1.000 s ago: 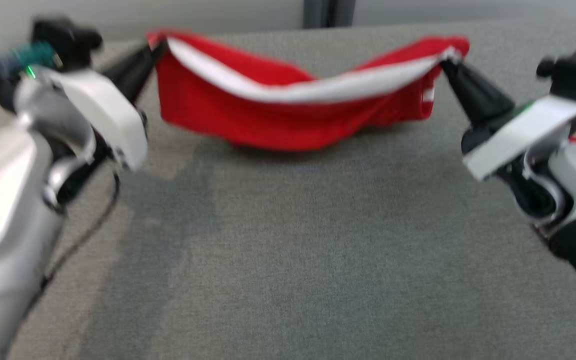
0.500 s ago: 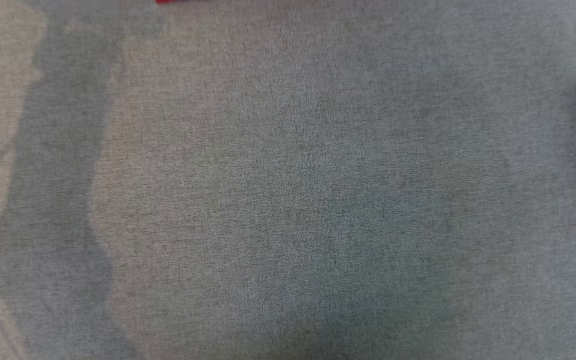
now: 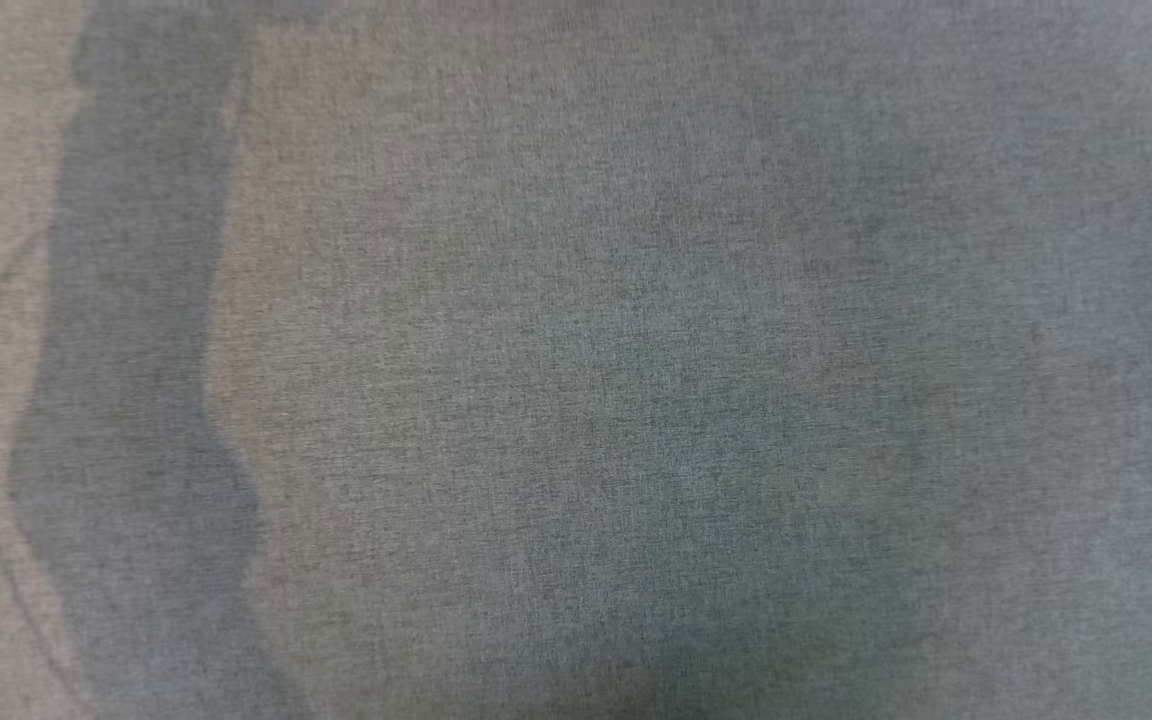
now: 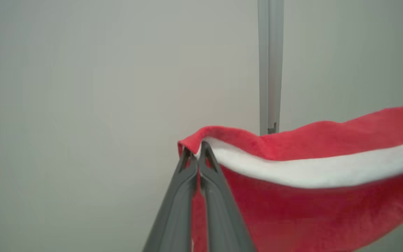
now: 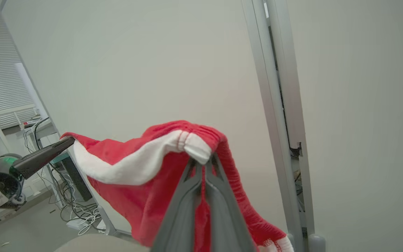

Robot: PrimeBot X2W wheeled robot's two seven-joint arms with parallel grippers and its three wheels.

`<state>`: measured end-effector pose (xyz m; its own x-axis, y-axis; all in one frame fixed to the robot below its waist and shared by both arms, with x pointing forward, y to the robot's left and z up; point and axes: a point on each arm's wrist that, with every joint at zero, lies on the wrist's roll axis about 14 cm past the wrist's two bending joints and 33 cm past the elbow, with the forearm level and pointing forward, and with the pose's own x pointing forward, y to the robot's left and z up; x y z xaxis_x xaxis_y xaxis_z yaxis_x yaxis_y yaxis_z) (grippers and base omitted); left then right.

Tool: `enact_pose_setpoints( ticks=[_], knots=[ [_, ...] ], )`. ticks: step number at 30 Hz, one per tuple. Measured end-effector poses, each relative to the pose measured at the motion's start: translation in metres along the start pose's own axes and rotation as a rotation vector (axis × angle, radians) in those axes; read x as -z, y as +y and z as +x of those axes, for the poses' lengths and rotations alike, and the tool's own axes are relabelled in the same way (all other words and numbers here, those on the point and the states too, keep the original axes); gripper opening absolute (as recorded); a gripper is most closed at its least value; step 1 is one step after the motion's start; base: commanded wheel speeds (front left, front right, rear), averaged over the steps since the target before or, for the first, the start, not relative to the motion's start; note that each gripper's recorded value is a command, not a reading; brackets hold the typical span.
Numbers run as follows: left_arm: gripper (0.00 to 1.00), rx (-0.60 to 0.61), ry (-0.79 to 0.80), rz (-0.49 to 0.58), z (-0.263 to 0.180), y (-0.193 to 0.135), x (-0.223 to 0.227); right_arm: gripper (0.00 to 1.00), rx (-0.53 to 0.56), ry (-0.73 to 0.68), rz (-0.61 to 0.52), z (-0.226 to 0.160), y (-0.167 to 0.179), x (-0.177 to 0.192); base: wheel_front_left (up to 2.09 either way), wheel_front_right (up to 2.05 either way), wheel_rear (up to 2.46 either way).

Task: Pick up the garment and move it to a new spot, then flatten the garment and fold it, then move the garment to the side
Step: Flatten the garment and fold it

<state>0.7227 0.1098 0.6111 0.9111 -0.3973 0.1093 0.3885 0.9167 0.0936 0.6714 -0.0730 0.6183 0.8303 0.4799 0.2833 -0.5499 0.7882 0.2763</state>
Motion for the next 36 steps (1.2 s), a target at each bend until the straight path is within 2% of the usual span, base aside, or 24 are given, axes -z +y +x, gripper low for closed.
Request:
enact_pose_setpoints(
  ticks=[4, 7, 13, 22, 31, 36],
  knots=[
    [0.00, 0.038, 0.167, 0.004, -0.032, -0.012, 0.048, 0.00, 0.002, 0.139, 0.009, -0.031, 0.007, 0.041, 0.00, 0.00, 0.00],
    [0.00, 0.042, 0.244, -0.010, -0.058, -0.010, 0.060, 0.00, 0.002, 0.244, 0.029, -0.062, 0.015, 0.066, 0.00, 0.00, 0.00],
    [0.00, 0.029, 0.374, -0.066, -0.113, -0.007, 0.082, 0.00, -0.026, 0.373, 0.056, -0.111, 0.043, 0.086, 0.00, 0.00, 0.00],
    [0.00, 0.062, 0.472, -0.182, -0.215, -0.047, 0.083, 0.00, -0.074, 0.426, 0.063, -0.188, 0.091, 0.069, 0.00, 0.00, 0.00],
    [0.00, 0.074, 0.518, -0.261, -0.300, -0.093, 0.060, 0.00, -0.031, 0.475, 0.099, -0.272, 0.101, 0.064, 0.00, 0.00, 0.00],
    [0.00, 0.056, 0.495, -0.315, -0.321, -0.106, 0.046, 0.00, 0.023, 0.443, 0.137, -0.294, 0.094, 0.057, 0.00, 0.00, 0.00]
  ],
)
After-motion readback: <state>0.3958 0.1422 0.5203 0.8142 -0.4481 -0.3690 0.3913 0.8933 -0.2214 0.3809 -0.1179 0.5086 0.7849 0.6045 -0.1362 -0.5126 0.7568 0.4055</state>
